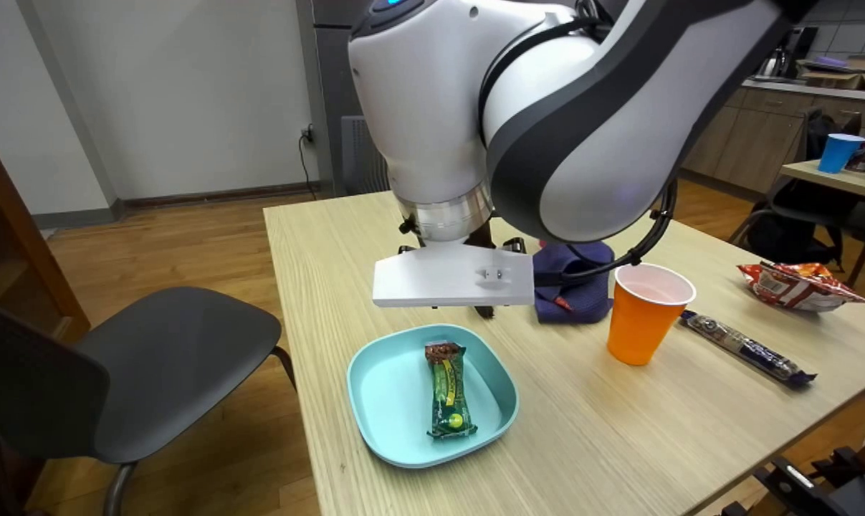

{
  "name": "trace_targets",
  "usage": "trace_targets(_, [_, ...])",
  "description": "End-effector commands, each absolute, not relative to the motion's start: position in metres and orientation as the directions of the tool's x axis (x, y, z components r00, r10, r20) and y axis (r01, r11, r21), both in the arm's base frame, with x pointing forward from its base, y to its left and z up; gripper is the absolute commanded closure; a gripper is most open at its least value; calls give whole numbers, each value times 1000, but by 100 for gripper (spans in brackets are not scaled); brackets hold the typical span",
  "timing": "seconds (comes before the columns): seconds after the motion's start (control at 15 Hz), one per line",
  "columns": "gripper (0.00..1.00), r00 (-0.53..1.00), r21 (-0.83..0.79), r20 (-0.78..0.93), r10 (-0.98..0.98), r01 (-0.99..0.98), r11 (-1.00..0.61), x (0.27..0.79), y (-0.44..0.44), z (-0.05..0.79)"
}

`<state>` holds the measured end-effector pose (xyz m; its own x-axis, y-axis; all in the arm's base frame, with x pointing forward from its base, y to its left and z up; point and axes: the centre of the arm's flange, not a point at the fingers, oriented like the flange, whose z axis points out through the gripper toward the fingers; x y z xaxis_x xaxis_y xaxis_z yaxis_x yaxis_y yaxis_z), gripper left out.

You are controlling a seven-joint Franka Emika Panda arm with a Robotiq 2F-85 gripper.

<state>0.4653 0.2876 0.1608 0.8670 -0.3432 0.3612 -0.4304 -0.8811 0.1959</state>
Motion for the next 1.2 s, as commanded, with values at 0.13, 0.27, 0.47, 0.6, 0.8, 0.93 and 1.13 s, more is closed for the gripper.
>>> trace_targets(0.13, [0,867,196,361,-343,-431,-881,465,288,161])
trace_targets(0.27, [0,867,196,361,-343,-431,-881,465,288,161])
trace_targets(0.47, [0,867,196,361,-343,-431,-881,465,288,161])
trace_targets(0.6, [0,843,177,382,-379,-470,-865,475,278,164])
trace_targets(0.8, [0,816,153,404,-413,-505,-849,493,256,172])
trace_targets(0.93, [0,801,127,410,-436,-523,-843,508,239,176])
trace_targets(1.13, [0,803,102,386,-454,-526,-844,531,213,177])
